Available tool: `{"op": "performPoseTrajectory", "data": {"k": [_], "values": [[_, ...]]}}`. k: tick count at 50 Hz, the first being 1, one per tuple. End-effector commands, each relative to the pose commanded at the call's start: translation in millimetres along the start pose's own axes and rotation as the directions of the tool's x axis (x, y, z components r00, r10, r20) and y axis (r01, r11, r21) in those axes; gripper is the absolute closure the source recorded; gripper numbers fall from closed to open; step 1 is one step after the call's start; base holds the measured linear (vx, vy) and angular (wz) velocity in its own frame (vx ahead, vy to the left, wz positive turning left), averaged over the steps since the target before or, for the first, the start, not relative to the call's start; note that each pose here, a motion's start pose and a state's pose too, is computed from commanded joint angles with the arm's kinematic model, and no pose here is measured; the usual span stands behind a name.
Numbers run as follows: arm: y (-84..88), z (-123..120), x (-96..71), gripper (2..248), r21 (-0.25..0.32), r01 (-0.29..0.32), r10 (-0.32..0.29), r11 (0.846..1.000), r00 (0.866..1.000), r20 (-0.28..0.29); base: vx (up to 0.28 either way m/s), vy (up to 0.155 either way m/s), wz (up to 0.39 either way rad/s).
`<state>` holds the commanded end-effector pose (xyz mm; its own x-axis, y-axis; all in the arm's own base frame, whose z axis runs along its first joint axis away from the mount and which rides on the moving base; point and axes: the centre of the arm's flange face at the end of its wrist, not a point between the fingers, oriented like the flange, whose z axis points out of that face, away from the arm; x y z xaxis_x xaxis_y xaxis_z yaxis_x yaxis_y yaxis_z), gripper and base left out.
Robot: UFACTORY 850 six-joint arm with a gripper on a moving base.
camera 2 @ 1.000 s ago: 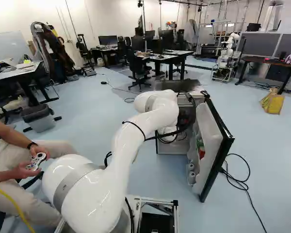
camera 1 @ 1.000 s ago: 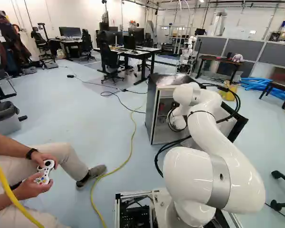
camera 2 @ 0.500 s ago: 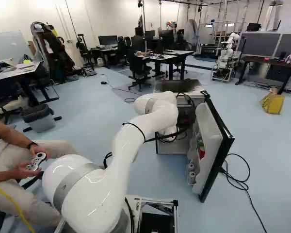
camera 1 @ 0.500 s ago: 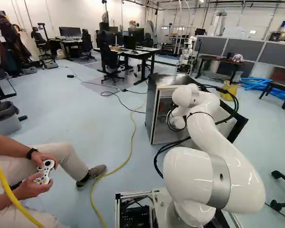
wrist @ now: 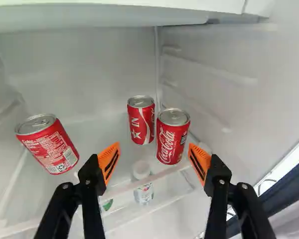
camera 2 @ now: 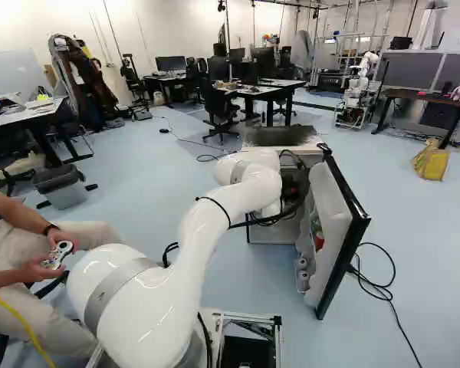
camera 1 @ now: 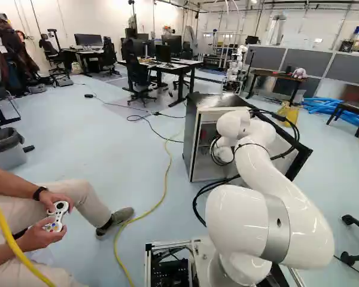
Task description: Grab a drink from the fridge
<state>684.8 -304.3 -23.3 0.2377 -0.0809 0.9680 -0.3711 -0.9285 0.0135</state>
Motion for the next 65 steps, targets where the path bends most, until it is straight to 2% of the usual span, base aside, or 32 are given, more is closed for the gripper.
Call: {"op": "performPoseTrajectory", "data": {"k": [38,54,59,60,65], "values": [[14.0,19.2,-5.6,56,-0.018,-0.002,0.002,1.0,0.999,-0.051,0.0,0.0,0.0],[15.1,20.6,-6.1,56,-0.02,-0.003,0.002,1.0,0.998,-0.055,0.0,0.0,0.0],[15.1,20.6,-6.1,62,-0.02,-0.003,0.002,1.0,0.998,-0.055,0.0,0.0,0.0],[15.1,20.6,-6.1,76,-0.02,-0.003,0.002,1.0,0.998,-0.055,0.0,0.0,0.0],[15.1,20.6,-6.1,82,-0.02,-0.003,0.002,1.0,0.998,-0.055,0.0,0.0,0.0]]}}
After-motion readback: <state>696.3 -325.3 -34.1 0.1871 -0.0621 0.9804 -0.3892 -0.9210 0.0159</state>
